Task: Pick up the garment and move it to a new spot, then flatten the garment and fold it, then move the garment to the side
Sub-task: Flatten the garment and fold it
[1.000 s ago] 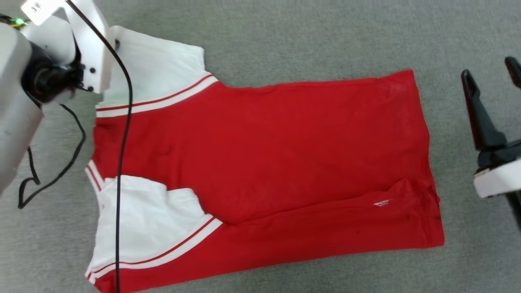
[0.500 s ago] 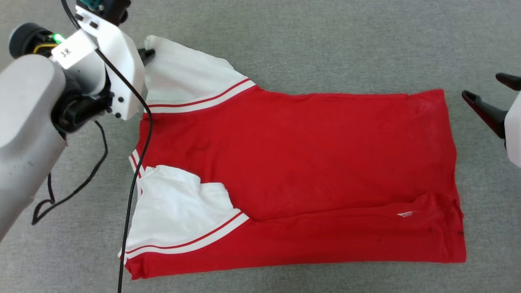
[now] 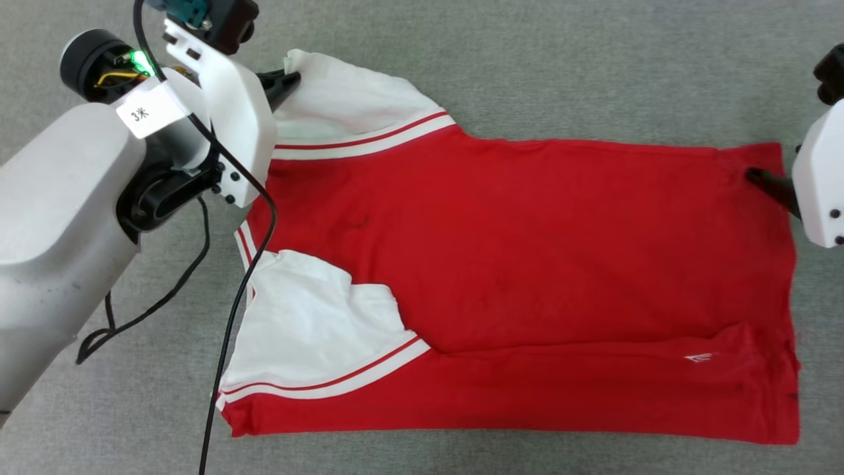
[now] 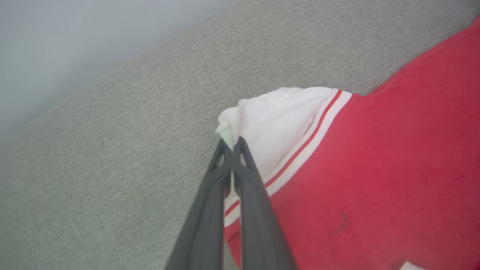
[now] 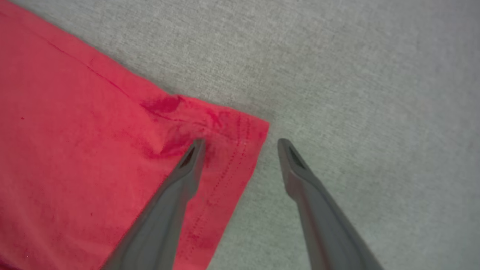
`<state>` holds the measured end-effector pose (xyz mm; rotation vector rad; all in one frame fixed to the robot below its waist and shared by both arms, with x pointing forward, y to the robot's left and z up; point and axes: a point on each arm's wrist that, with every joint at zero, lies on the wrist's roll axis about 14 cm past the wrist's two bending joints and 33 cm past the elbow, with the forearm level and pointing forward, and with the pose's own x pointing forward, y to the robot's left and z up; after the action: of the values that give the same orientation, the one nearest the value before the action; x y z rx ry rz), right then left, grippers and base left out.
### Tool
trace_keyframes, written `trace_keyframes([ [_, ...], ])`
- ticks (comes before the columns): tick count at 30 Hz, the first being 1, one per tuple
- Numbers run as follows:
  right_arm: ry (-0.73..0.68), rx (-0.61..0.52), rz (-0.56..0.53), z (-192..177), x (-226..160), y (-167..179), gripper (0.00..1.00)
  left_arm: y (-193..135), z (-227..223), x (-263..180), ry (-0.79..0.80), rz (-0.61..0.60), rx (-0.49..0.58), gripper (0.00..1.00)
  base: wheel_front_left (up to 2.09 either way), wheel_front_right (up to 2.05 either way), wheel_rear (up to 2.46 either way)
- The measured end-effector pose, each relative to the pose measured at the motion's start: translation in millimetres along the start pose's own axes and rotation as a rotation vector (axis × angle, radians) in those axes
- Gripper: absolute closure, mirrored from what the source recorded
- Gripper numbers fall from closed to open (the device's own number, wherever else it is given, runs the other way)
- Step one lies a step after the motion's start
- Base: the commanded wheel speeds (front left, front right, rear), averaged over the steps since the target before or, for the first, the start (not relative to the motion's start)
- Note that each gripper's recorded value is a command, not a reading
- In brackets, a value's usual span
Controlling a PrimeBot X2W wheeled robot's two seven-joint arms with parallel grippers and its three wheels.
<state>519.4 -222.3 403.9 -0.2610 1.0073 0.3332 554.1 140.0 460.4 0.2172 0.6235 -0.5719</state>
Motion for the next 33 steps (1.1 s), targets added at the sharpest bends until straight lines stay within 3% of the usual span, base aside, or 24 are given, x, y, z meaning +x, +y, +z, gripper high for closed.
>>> trace_keyframes([
  [6,0.097,-0.030,0.015,-22.9,30.7,9.8,0.00,1.3,-6.0,1.9,-0.008,0.000,-0.011,1.00,0.00,0.00,0.00],
  [11,0.096,-0.010,0.039,-30.7,40.1,14.9,0.00,4.6,-8.9,2.5,-0.012,0.008,-0.022,1.00,0.00,0.00,0.00],
  [12,0.090,-0.006,0.038,-31.1,40.3,13.9,0.45,5.1,-9.2,2.4,-0.013,0.010,-0.024,1.00,0.00,0.00,0.00],
  [13,0.079,-0.004,0.036,-30.7,39.9,13.3,1.00,5.3,-9.4,1.9,-0.015,0.011,-0.027,1.00,0.00,0.00,0.00],
  [26,-0.251,-0.004,0.036,11.6,0.1,16.2,1.00,2.5,-1.5,-29.5,-0.094,0.039,-0.054,1.00,0.00,0.00,0.00],
  [33,-0.378,0.008,0.033,4.2,-32.4,21.7,1.00,-18.3,-16.1,-57.3,-0.114,0.039,-0.077,1.00,0.00,0.00,0.00],
])
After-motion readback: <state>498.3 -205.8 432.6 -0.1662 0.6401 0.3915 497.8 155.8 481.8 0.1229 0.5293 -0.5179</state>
